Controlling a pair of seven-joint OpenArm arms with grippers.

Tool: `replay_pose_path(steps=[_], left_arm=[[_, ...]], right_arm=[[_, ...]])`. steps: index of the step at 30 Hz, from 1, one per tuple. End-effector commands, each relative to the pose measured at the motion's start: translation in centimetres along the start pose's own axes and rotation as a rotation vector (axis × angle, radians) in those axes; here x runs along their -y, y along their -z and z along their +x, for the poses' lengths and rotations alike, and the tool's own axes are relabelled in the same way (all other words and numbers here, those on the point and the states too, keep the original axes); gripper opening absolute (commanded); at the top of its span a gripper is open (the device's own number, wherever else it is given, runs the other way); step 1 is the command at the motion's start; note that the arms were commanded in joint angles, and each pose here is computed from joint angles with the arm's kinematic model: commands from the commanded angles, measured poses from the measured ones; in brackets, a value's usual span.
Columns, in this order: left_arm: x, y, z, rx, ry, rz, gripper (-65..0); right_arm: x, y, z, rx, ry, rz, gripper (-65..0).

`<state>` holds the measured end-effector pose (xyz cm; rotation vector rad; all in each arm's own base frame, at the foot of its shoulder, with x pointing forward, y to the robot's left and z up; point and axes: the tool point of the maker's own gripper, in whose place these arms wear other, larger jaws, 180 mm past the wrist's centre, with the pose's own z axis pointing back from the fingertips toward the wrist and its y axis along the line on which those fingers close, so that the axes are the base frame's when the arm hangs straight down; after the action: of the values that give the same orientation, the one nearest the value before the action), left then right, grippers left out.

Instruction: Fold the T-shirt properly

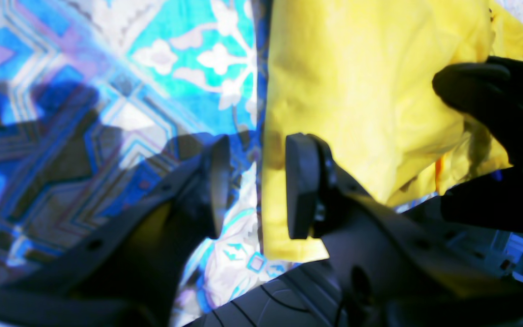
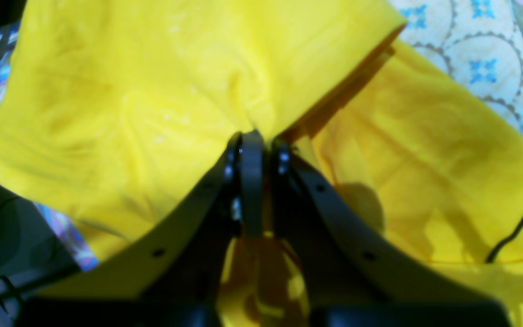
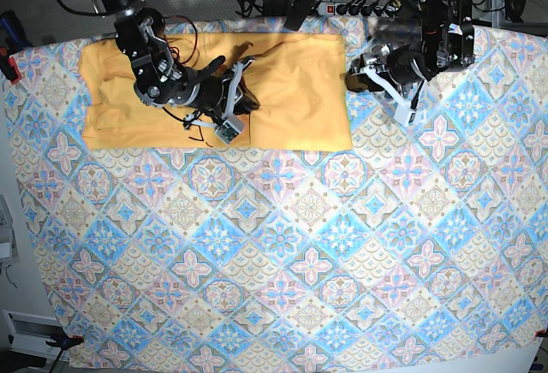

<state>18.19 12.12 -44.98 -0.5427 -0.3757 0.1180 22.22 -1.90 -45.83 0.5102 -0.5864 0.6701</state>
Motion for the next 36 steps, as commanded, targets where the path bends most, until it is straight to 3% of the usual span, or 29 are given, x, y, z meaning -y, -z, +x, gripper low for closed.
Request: replay_pose_path(steps=[1,5,21,32,36], left_arm=[[0.4,-0.4,0.9,0.028,0.011,-0.016,-44.6],[0.4,-0.4,1.0,0.029,0.012,-0.016,-44.6],[0.4,-0.4,1.1,0.032,0.012,-0.016,-44.6],[0.6,-0.3,1.9,0.047,0.022,-0.020,-44.6],[0.6,-0.3,1.9,0.045,0.022,-0.020,-44.0]], right_arm=[[0.0,-0.6,1.8,0.058,-0.014,0.002,-64.7],[-0.4,-1.7,2.6,0.078,-0.056,-0.001,-64.7],[0.0,-2.9,0.7,-0.078,-0.110,-0.026,-64.7],[0.2,-2.6,-1.1,-0.122,-0.072,-0.027,-64.4],[2.4,-2.7,-1.6,-0.073,0.006,-0.069,-59.3]])
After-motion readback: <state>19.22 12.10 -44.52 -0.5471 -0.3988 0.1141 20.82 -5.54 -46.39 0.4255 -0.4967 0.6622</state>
